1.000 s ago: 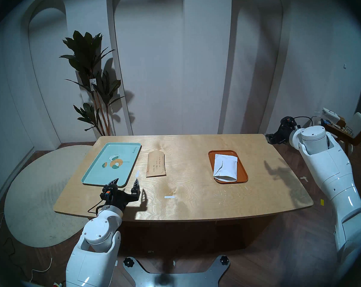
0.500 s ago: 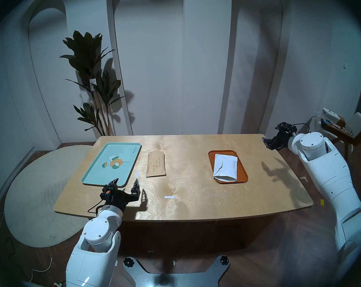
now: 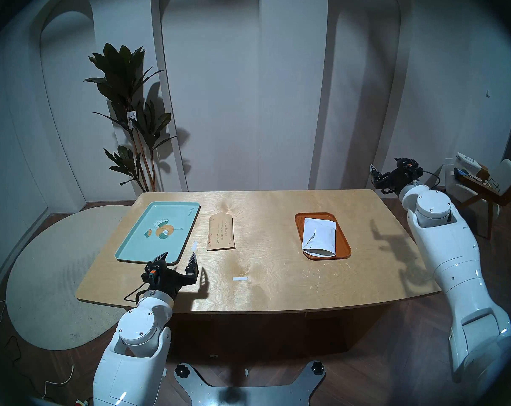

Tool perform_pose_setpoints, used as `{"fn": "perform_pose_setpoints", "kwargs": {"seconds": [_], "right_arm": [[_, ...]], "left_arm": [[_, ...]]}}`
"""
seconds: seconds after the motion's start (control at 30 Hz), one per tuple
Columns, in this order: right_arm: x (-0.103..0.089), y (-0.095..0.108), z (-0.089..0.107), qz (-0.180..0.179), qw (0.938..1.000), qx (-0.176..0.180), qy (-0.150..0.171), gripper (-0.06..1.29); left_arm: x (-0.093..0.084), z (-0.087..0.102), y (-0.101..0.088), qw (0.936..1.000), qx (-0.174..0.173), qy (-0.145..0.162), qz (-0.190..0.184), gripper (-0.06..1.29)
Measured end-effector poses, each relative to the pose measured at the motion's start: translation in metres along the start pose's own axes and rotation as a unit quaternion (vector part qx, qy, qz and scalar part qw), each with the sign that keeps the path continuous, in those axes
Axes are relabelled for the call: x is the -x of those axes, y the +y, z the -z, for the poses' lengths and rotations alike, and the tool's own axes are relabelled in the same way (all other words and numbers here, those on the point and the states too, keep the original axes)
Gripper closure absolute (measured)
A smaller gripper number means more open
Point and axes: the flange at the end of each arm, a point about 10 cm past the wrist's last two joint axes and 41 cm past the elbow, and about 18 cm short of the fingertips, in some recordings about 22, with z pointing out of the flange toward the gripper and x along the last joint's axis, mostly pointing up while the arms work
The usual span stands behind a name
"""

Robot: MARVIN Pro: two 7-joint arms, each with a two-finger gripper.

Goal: Sort the mail into the trays, one tray per recipient

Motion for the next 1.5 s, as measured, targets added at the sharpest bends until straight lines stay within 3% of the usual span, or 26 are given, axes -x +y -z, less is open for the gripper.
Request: {"fn": "perform_pose_setpoints", "kwargs": {"seconds": [0.17,0.33,0.97,1.1,1.23,1.33,1.5], "right_arm": [[0.019,-0.023,0.008,-0.015,0.9998,0.014,0.007,0.0],[0.025,-0.033,0.01,-0.012,0.9995,0.021,0.019,0.0],[0.022,-0.039,0.006,-0.008,0.9988,0.029,0.038,0.0],[0.022,-0.039,0.006,-0.007,0.9988,0.03,0.038,0.0],[0.022,-0.038,0.006,-0.005,0.9988,0.03,0.038,0.0],[0.022,-0.038,0.006,-0.004,0.9988,0.031,0.038,0.0],[0.022,-0.038,0.005,-0.004,0.9988,0.032,0.038,0.0]], "left_arm": [[0.0,0.0,0.0,1.0,0.0,0.0,0.0,-0.02],[0.0,0.0,0.0,1.0,0.0,0.0,0.0,-0.02],[-0.001,0.0,0.0,1.0,0.0,0.001,-0.001,-0.02],[-0.005,-0.002,0.011,0.9978,0.027,-0.003,-0.06,-0.02],[-0.011,-0.006,0.017,0.9903,0.052,-0.005,-0.129,-0.02],[-0.021,-0.011,0.024,0.979,0.073,0.003,-0.19,-0.02],[-0.038,-0.018,0.038,0.9528,0.108,0.021,-0.283,-0.02]]}}
